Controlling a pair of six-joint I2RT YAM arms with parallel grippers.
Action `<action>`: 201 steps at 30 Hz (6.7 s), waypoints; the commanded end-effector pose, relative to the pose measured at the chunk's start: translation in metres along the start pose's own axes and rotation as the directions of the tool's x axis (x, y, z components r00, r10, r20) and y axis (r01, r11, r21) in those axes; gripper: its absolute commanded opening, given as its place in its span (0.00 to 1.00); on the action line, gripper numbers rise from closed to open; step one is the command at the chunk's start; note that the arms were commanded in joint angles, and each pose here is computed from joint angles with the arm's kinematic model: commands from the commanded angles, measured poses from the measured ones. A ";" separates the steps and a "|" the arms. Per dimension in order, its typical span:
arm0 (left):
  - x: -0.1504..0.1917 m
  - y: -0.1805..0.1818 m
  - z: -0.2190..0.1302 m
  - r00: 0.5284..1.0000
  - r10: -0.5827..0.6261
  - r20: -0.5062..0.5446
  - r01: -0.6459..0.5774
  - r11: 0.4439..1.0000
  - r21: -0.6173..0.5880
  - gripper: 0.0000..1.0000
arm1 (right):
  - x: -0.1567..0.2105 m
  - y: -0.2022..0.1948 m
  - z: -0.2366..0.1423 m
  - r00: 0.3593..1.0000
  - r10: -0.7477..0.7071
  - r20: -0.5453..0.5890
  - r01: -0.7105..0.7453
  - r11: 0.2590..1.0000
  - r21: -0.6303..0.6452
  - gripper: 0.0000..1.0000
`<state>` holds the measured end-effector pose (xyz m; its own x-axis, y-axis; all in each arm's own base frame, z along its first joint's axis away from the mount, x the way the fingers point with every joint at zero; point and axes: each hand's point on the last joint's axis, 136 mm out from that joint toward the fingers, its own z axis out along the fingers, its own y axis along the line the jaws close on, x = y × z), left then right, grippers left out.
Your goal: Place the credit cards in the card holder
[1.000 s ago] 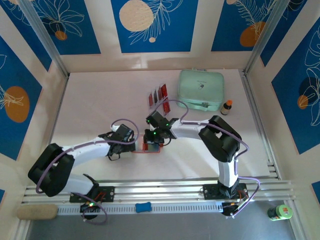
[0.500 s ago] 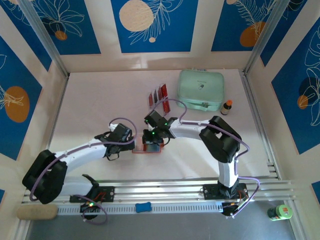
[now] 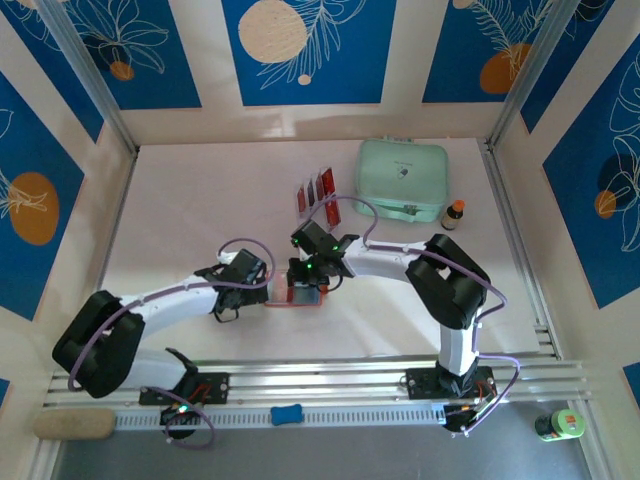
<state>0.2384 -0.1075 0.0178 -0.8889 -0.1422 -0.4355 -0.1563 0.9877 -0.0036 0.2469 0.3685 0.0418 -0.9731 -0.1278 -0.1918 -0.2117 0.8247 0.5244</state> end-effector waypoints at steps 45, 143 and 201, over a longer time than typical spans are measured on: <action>-0.047 -0.017 -0.052 0.992 -0.016 0.122 0.001 0.992 0.125 1.00 | 0.023 -0.064 -0.078 0.994 -0.040 0.106 0.018 0.980 0.196 0.50; -0.011 -0.051 0.001 0.999 0.047 0.017 -0.049 0.994 0.095 1.00 | -0.025 -0.020 -0.017 0.998 -0.050 0.027 0.052 0.997 -0.049 0.00; -0.052 -0.119 -0.047 0.996 0.015 0.090 -0.051 0.912 0.407 1.00 | 0.025 -0.073 -0.040 1.000 -0.004 0.014 0.004 1.000 0.023 0.00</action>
<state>0.2739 -0.2020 0.0727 -0.8535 -0.1150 -0.5083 0.0356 0.9602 -0.2770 0.2352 0.2891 0.0339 -0.9735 -0.1225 -0.1932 -0.2071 0.8309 0.5165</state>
